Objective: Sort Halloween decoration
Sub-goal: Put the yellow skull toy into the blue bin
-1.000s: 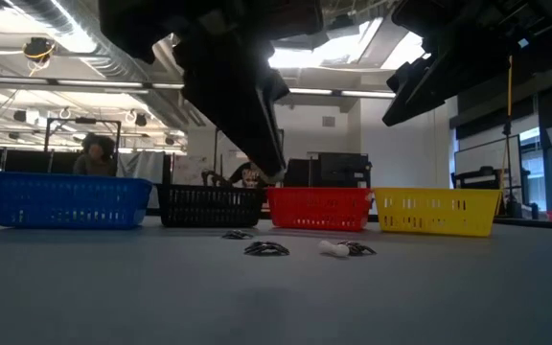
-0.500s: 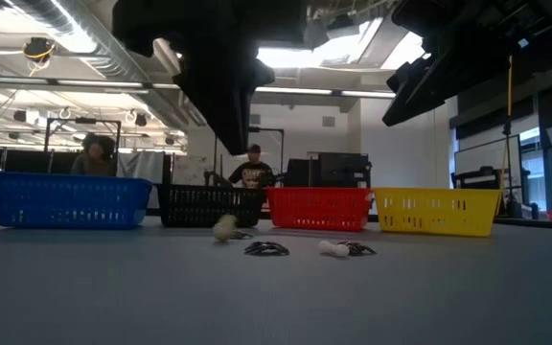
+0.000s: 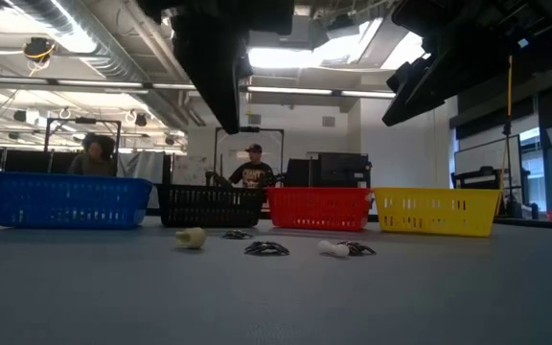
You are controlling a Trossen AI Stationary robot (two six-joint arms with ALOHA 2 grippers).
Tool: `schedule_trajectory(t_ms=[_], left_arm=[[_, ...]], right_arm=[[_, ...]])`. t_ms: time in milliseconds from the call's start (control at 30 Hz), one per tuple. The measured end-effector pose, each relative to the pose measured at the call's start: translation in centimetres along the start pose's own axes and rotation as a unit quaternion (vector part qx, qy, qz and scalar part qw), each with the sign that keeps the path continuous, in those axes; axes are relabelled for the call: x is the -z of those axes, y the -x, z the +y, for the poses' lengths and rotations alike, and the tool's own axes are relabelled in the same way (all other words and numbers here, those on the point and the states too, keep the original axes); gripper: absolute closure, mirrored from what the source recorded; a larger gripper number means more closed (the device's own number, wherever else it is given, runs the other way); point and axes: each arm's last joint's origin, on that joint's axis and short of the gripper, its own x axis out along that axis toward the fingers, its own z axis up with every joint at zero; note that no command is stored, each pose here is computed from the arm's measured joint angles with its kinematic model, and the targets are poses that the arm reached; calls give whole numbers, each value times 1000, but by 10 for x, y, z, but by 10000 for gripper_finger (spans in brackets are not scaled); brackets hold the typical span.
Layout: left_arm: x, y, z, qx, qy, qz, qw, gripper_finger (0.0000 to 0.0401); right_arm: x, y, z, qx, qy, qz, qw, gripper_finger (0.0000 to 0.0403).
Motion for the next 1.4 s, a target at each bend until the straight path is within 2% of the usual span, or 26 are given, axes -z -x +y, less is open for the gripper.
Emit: schedule_trajectory(t_ms=[167,433,600,800,900,1200,1400], left_arm=[[0,0,-1,26,75,9,997,356],[3,-5,-22,47,113,17,992,291],[9,-9,-45,54,113,21,992,267],[14,-19,-69,53,99,19,994,264],[16,-27,-77,31,87,15,996,263],[17,-59,-78,-13,44,36,998,263],[19,-75,-74,-23,45,62,997,263]], right_arm=[[0,0,0,0,0,0,1000,203],[0,0,0,0,0,0,1000,203],[0,0,0,0,0,0,1000,203],[0,0,0,0,0,-2,1000,203],[0,0,0,0,0,-2,1000,203],[0,0,0,0,0,-2,1000,203],[-1,0,0,0,0,-3,1000,203]])
